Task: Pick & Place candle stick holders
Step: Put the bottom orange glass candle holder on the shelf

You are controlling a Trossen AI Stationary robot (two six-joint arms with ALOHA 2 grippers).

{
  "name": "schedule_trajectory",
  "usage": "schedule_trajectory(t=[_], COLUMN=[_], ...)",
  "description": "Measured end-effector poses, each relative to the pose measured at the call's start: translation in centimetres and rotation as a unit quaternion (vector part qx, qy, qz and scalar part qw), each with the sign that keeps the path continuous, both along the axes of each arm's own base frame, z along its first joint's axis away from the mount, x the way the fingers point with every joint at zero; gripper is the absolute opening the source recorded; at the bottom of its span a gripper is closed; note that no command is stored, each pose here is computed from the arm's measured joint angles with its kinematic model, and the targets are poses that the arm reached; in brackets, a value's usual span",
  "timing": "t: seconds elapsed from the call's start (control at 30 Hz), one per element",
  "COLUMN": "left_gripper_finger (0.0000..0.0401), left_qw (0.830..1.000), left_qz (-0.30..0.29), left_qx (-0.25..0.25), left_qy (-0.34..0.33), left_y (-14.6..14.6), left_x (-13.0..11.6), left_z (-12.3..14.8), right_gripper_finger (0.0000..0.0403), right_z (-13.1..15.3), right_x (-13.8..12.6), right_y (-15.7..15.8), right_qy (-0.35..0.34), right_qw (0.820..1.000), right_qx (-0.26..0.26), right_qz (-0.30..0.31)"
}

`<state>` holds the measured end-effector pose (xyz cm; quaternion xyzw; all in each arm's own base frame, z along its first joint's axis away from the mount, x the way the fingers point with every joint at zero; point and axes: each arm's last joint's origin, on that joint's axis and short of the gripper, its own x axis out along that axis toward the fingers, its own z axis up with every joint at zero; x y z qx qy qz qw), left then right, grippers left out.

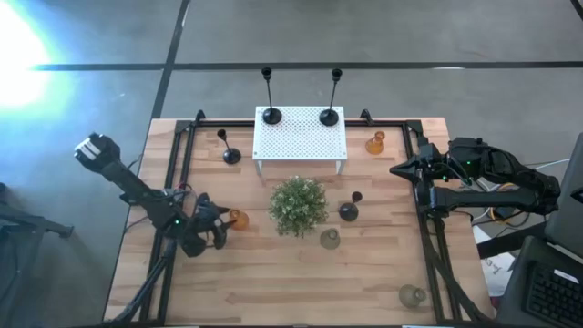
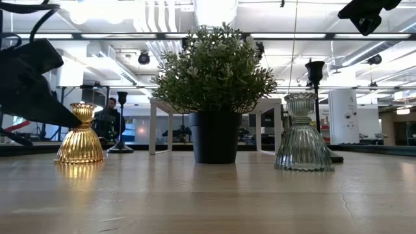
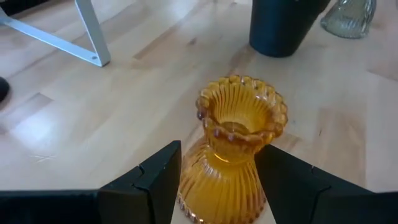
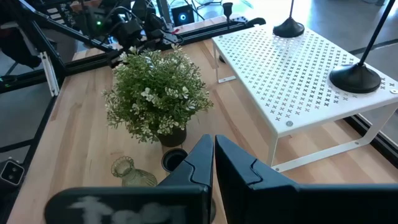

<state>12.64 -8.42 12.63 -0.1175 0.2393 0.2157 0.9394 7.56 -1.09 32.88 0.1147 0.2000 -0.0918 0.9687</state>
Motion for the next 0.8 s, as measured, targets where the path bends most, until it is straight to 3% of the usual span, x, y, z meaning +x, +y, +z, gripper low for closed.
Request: schedule_trajectory(t=[0.53, 0.8], left_gripper_finger=[0.0206, 0.0131], left_qw=[0.999, 1.0], left_qz=[-0.026, -0.02], left_qx=[0.003, 0.016], left_qy=[0.024, 0.011], left_y=[0.6, 0.7], left_x=[2.3, 3.3], left_z=[-0.4, -0.6], right_gripper_finger=[0.0013, 0.0013], right_z=[0.0, 0.0], right_x=[0.0, 0.0], right_y=[0.0, 0.0], right_qy=[0.0, 0.0], right_qw=[1.0, 1.0], right_qx=[0.0, 0.0], right_qz=[0.0, 0.0])
